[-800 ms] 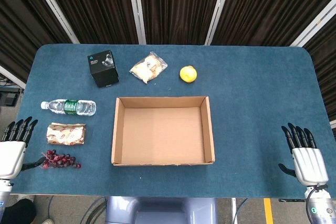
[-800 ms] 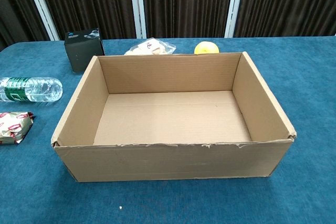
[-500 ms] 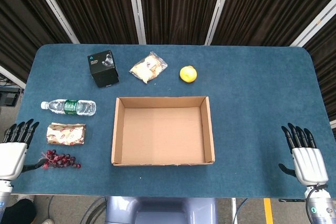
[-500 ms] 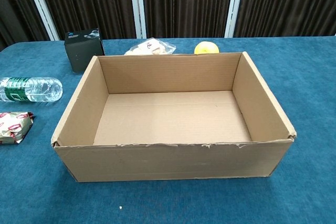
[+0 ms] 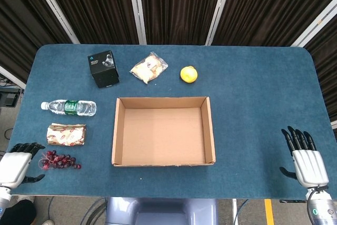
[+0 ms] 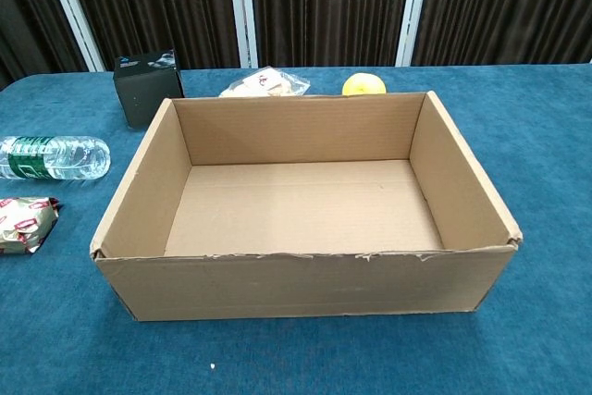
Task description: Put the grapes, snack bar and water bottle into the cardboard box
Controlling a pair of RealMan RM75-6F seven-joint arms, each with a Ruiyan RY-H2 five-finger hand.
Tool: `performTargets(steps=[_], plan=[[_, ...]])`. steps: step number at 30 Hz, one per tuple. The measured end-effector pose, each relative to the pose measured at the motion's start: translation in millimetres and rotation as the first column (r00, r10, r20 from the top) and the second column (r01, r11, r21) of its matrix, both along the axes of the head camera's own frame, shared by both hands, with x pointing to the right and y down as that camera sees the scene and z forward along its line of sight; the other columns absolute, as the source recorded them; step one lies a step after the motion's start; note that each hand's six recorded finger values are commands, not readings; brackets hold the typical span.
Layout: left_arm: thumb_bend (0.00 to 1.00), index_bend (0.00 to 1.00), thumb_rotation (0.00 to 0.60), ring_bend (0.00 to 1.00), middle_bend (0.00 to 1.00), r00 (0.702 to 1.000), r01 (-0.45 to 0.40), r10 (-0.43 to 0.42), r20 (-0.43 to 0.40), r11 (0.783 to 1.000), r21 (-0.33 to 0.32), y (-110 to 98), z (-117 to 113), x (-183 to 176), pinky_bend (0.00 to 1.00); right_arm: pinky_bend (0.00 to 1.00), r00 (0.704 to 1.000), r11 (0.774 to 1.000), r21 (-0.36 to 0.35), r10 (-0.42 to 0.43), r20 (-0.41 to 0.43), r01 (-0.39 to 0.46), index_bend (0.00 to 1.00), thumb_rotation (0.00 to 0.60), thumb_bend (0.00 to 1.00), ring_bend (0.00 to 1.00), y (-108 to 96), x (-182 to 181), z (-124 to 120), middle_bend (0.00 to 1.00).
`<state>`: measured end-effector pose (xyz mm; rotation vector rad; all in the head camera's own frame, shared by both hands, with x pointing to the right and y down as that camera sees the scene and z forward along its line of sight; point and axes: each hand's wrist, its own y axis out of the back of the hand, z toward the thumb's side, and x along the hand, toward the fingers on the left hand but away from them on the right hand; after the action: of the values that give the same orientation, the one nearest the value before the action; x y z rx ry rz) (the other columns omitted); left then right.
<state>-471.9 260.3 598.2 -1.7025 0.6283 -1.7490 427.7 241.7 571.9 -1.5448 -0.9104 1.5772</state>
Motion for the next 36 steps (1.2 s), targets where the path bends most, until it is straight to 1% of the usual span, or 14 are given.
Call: performTargets(steps=[5,9,11,13,15,16,18,20,22,25,27,31,34,36], plan=[[0.08,0.23,0.561,0.20,0.20,0.999,-0.045,0.046,0.011,0.996,-0.074,5,24,3,0.18,0.00,1.000,1.000,-0.006,0.007,-0.001,-0.007,0.00,0.600,0.00,0.00,1,3,0,0.00],[0.10,0.23,0.564,0.20,0.20,0.997,-0.078,0.080,0.019,0.992,-0.097,1,42,7,0.19,0.00,1.000,1.000,-0.006,0.011,-0.001,-0.011,0.00,0.600,0.00,0.00,-2,3,1,0.00],[0.13,0.25,0.562,0.21,0.21,0.996,-0.089,0.092,0.016,0.990,-0.107,-2,50,10,0.19,0.00,1.000,1.000,-0.012,0.013,-0.001,-0.013,0.00,0.600,0.00,0.00,-6,2,3,0.00],[0.18,0.29,0.560,0.24,0.26,0.995,-0.100,0.103,0.017,0.989,-0.111,-6,56,12,0.21,0.00,1.000,1.000,-0.021,0.019,-0.002,-0.019,0.00,0.600,0.00,0.00,-7,1,5,0.00],[0.25,0.38,0.580,0.30,0.35,0.993,-0.116,0.119,0.019,0.988,-0.106,-10,63,15,0.27,0.00,1.000,0.999,-0.030,0.021,-0.002,-0.021,0.00,0.600,0.00,0.00,-8,1,6,0.00],[0.27,0.41,0.593,0.33,0.38,0.992,-0.122,0.124,0.018,0.987,-0.102,-11,66,17,0.31,0.00,1.000,0.999,-0.033,0.023,-0.001,-0.023,0.00,0.600,0.00,0.00,-8,0,7,0.00],[0.30,0.42,0.600,0.37,0.41,0.990,-0.135,0.137,0.016,0.987,-0.086,-13,72,21,0.40,0.00,1.000,0.999,-0.037,0.026,-0.002,-0.026,0.00,0.600,0.00,0.00,-9,1,6,0.00],[0.33,0.48,0.600,0.41,0.44,0.989,-0.146,0.148,0.018,0.987,-0.065,-15,77,25,0.47,0.00,1.000,0.999,-0.036,0.028,-0.001,-0.028,0.00,0.600,0.00,0.00,-9,1,5,0.00],[0.37,0.57,0.600,0.46,0.51,0.987,-0.155,0.156,0.025,0.987,-0.046,-16,81,27,0.51,0.00,0.999,0.999,-0.038,0.032,0.000,-0.032,0.00,0.600,0.00,0.00,-9,2,5,0.00],[0.46,0.72,0.600,0.56,0.63,0.986,-0.160,0.161,0.032,0.987,-0.008,-21,83,29,0.60,0.00,0.999,0.999,-0.031,0.038,0.005,-0.038,0.00,0.600,0.00,0.00,-7,5,2,0.00],[0.50,0.77,0.600,0.60,0.67,0.986,-0.162,0.162,0.030,0.987,0.019,-24,81,30,0.63,0.00,0.999,0.999,-0.030,0.041,0.011,-0.040,0.00,0.600,0.00,0.00,-6,6,0,0.00],[0.55,0.81,0.600,0.62,0.70,0.987,-0.158,0.156,0.021,0.983,0.096,-30,70,30,0.65,0.00,0.999,0.999,-0.024,0.040,0.017,-0.040,0.00,0.600,0.00,0.00,-4,7,-3,0.00],[0.57,0.82,0.600,0.63,0.71,0.991,-0.132,0.136,-0.006,0.974,0.186,-38,52,29,0.65,0.00,0.999,0.999,-0.025,0.036,0.028,-0.036,0.00,0.600,0.00,0.00,-3,5,-4,0.00],[0.57,0.83,0.600,0.63,0.72,0.992,-0.102,0.117,-0.044,0.962,0.255,-44,34,29,0.65,0.00,0.999,0.999,-0.026,0.036,0.034,-0.035,0.00,0.600,0.00,0.00,-3,4,-4,0.00]])
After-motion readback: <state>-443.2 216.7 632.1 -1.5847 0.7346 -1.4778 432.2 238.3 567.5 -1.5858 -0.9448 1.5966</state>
